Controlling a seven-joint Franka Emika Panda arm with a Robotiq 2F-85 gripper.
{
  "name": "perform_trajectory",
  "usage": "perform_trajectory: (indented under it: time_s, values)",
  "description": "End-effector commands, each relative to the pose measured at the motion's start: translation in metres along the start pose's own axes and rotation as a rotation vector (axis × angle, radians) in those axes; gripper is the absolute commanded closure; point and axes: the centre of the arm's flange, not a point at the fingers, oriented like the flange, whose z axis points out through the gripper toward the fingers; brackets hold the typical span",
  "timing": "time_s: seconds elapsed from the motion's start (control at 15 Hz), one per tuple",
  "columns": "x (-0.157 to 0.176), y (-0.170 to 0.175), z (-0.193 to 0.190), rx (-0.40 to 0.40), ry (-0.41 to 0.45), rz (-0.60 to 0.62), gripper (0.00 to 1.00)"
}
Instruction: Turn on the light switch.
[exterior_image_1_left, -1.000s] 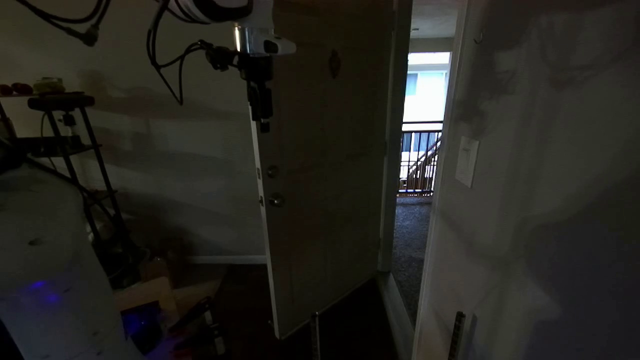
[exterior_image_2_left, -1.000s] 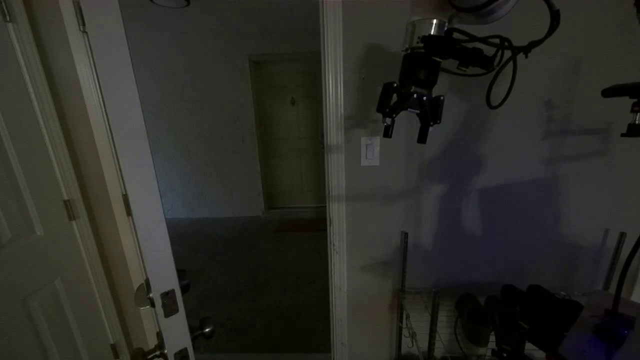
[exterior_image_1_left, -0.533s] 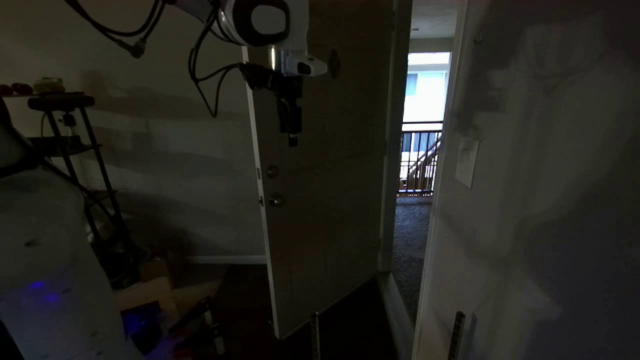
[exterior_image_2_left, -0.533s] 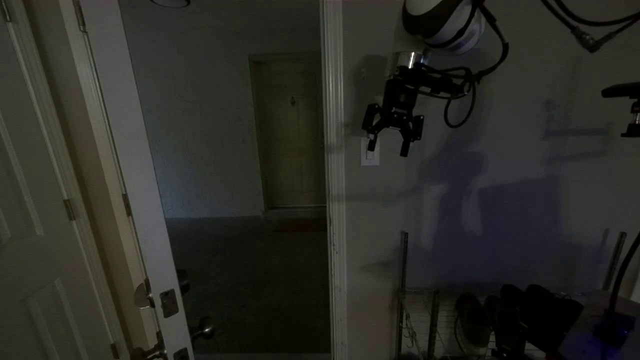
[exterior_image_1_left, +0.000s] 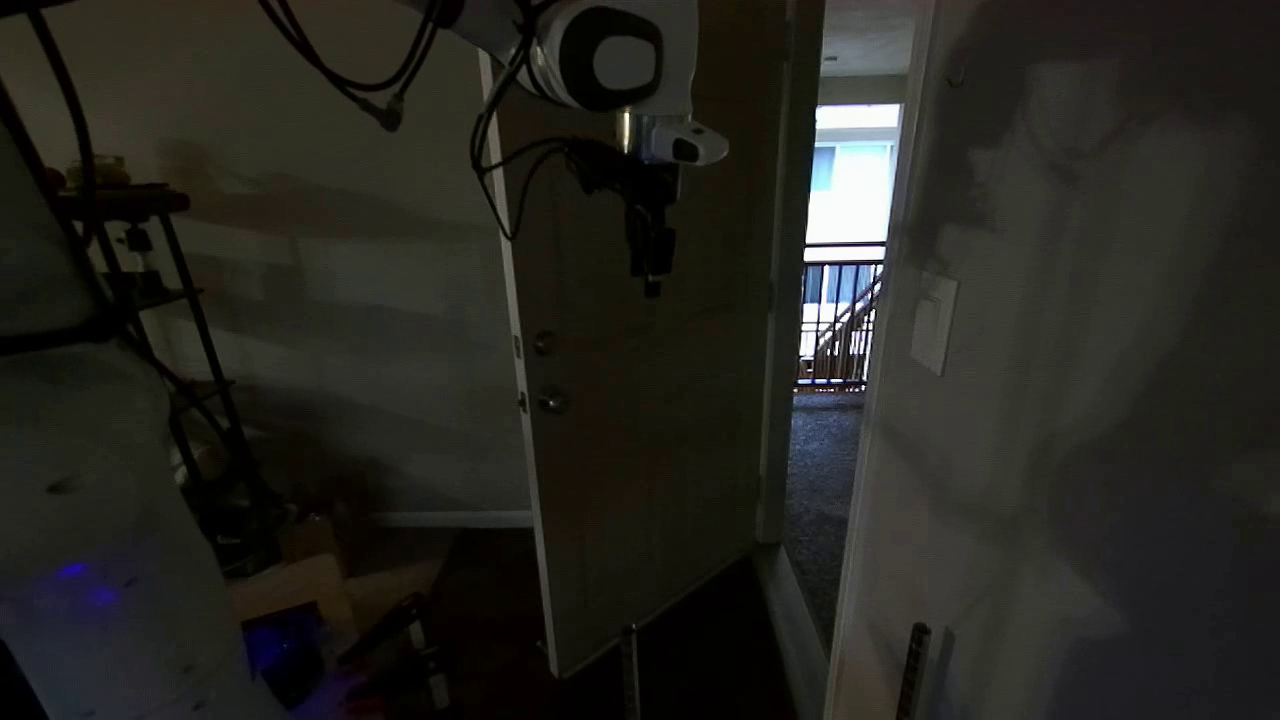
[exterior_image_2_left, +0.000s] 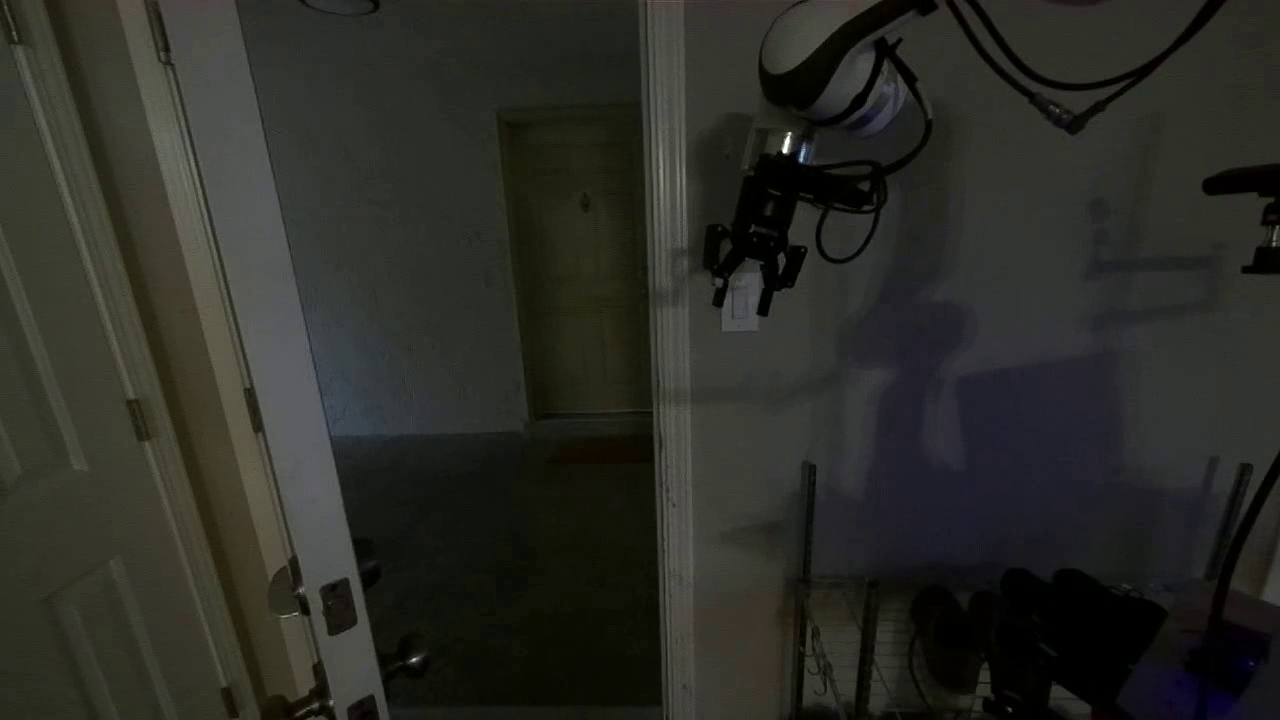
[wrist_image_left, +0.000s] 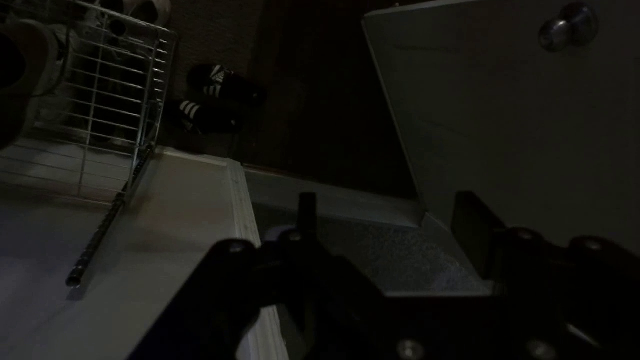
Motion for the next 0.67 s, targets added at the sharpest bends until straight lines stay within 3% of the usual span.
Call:
perform_trajectory:
  time_s: [0.0,0.33,0.6]
  values:
    - [0.038,0.007,0.000,-0.011,0.049,0.011,0.59]
    - [0.076,0.020,0.000,-0.096,0.192,0.019,0.92]
    - [0.100,0.032,0.010,-0.195,0.314,0.018,1.00]
